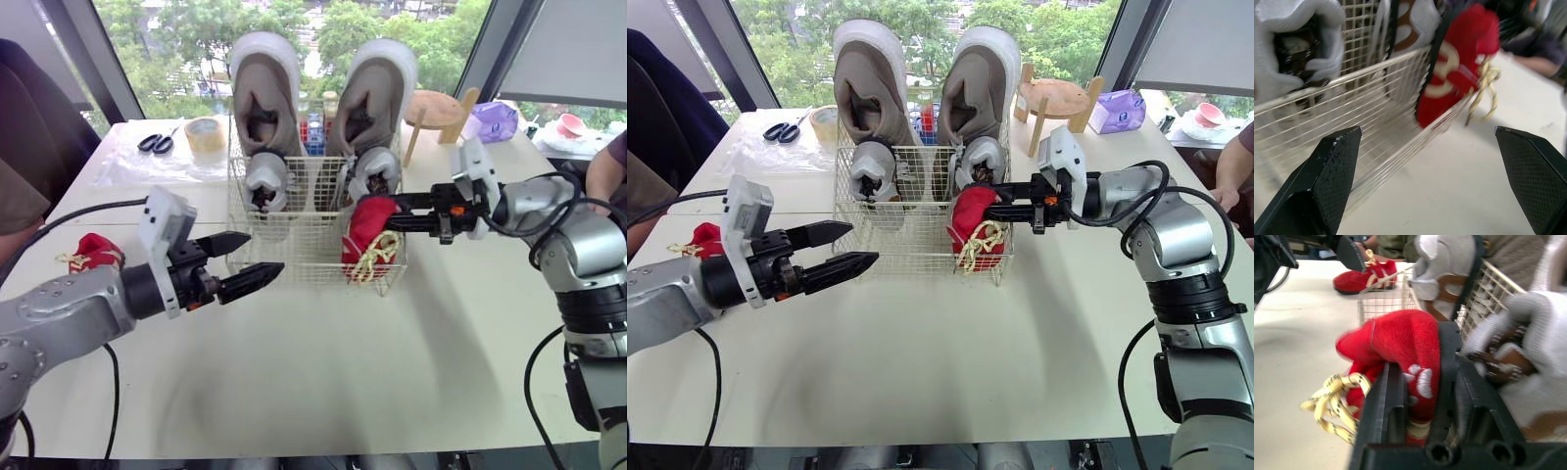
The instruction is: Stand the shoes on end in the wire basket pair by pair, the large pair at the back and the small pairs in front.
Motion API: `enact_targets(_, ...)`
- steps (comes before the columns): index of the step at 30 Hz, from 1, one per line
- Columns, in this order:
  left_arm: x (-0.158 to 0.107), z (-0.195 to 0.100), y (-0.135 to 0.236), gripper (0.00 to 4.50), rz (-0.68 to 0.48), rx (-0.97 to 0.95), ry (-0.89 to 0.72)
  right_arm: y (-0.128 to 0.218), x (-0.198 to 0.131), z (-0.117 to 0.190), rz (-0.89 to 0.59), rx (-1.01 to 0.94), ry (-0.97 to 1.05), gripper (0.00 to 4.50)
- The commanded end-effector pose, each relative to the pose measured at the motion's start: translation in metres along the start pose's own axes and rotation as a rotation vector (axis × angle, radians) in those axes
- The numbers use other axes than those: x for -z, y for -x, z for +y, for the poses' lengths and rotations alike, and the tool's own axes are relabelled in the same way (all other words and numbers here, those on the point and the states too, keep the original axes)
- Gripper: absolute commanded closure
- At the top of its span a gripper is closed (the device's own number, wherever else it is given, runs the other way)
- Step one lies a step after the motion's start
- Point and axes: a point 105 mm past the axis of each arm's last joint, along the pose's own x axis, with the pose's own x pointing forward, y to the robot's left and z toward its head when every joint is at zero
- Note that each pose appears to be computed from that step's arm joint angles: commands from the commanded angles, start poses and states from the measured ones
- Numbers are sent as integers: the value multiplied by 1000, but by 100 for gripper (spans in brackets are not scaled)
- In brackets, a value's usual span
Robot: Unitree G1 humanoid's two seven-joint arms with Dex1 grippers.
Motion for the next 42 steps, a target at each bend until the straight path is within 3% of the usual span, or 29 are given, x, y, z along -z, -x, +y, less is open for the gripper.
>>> enact_targets(1, -11, -6, 5, 0, -44, 28, -16, 6, -14, -2, -30, 25, 15, 108)
enact_targets(3, -10, -5, 5, 0, -40, 22, -12, 9, -19, -3, -25, 44, 27, 7)
enact_targets(12, -17, 13, 15, 0, -74, -41, 31, 38, -74, 18, -134, -7, 9, 7)
enact_targets(15, -15, 32, 20, 0, -44, -147, 23, 46, -84, 18, -146, 16, 28, 7)
enact_targets(19, -48, 100, 48, 0, -265, -541, 84, 56, -113, 11, -256, 46, 44, 7)
enact_targets(22, -41, 147, 85, 0, -305, -918, 108, 50, -126, 22, -280, -20, 63, 7)
enact_targets(24, -30, 159, 96, 0, -235, -1056, 118, 44, -123, 35, -239, -95, 77, 7)
enact_targets(26, -2, 172, 112, 0, -46, -1229, 233, 38, -119, 44, -188, -155, 104, 7)
enact_targets(28, 6, 176, 123, 0, 42, -1315, 303, 34, -116, 46, -159, -181, 121, 7)
enact_targets(33, 20, 183, 120, 0, 168, -1292, 463, 26, -101, 42, -110, -184, 130, 7)
enact_targets(42, 20, 205, 105, 0, 298, -1209, 518, 24, -92, 40, -118, -142, 126, 7)
